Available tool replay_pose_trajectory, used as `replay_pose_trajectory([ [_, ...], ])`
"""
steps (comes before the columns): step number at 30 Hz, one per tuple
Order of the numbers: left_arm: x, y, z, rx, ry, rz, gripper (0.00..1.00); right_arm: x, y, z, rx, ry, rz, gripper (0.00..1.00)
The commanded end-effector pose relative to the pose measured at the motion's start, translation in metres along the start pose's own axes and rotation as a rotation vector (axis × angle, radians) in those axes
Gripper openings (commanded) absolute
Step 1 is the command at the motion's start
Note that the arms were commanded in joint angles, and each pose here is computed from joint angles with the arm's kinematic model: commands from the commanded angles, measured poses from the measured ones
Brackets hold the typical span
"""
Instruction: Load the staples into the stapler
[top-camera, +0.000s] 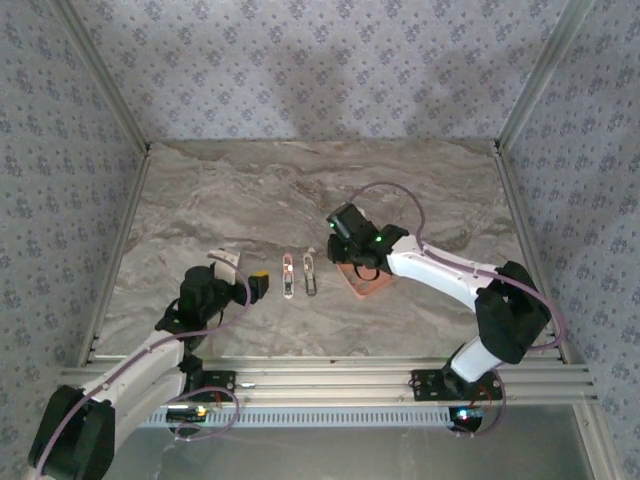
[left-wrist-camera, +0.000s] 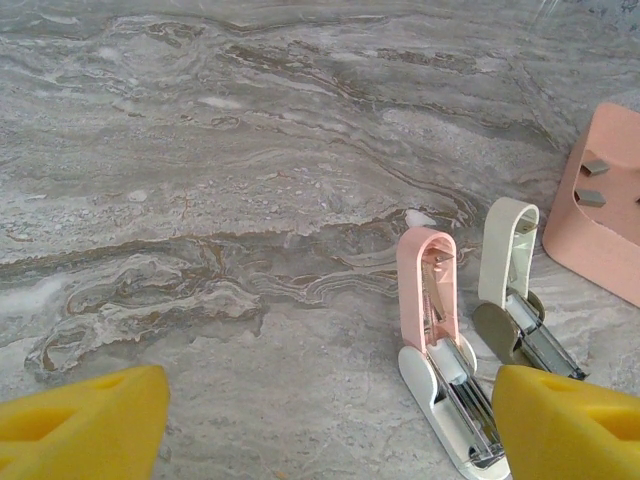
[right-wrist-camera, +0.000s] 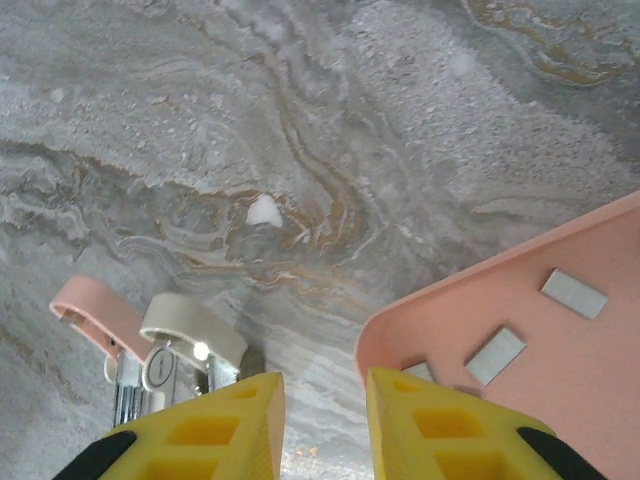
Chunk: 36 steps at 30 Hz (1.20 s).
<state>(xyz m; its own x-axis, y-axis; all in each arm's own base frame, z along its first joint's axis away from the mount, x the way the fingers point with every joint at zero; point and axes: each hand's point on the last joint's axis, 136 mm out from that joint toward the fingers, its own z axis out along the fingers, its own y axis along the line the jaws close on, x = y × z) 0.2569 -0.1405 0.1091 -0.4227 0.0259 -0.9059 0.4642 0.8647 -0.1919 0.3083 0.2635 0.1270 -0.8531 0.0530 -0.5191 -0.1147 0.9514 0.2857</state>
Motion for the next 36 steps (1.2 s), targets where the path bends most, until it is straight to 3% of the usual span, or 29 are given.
replay_pose_trajectory([
  [1, -0.001, -0.004, 0.001, 0.019, -0.005, 0.017, 0.84, 0.0, -0.015, -0.001, 0.004, 0.043, 0.005, 0.29],
  [21, -0.001, -0.001, 0.001, 0.002, 0.0, 0.008, 0.85, -0.012, -0.089, 0.038, 0.232, 0.323, -0.024, 0.32],
  [26, -0.001, 0.0, 0.001, 0.0, 0.001, 0.007, 0.85, -0.01, -0.098, 0.048, 0.277, 0.389, -0.185, 0.33],
  [31, -0.001, 0.0, 0.001, -0.001, 0.0, 0.006, 0.85, -0.005, -0.097, 0.05, 0.229, 0.413, -0.386, 0.36],
  [36, 0.0, 0.0, 0.002, -0.003, 0.002, 0.006, 0.85, -0.004, -0.088, 0.042, 0.146, 0.364, -0.351, 0.37],
])
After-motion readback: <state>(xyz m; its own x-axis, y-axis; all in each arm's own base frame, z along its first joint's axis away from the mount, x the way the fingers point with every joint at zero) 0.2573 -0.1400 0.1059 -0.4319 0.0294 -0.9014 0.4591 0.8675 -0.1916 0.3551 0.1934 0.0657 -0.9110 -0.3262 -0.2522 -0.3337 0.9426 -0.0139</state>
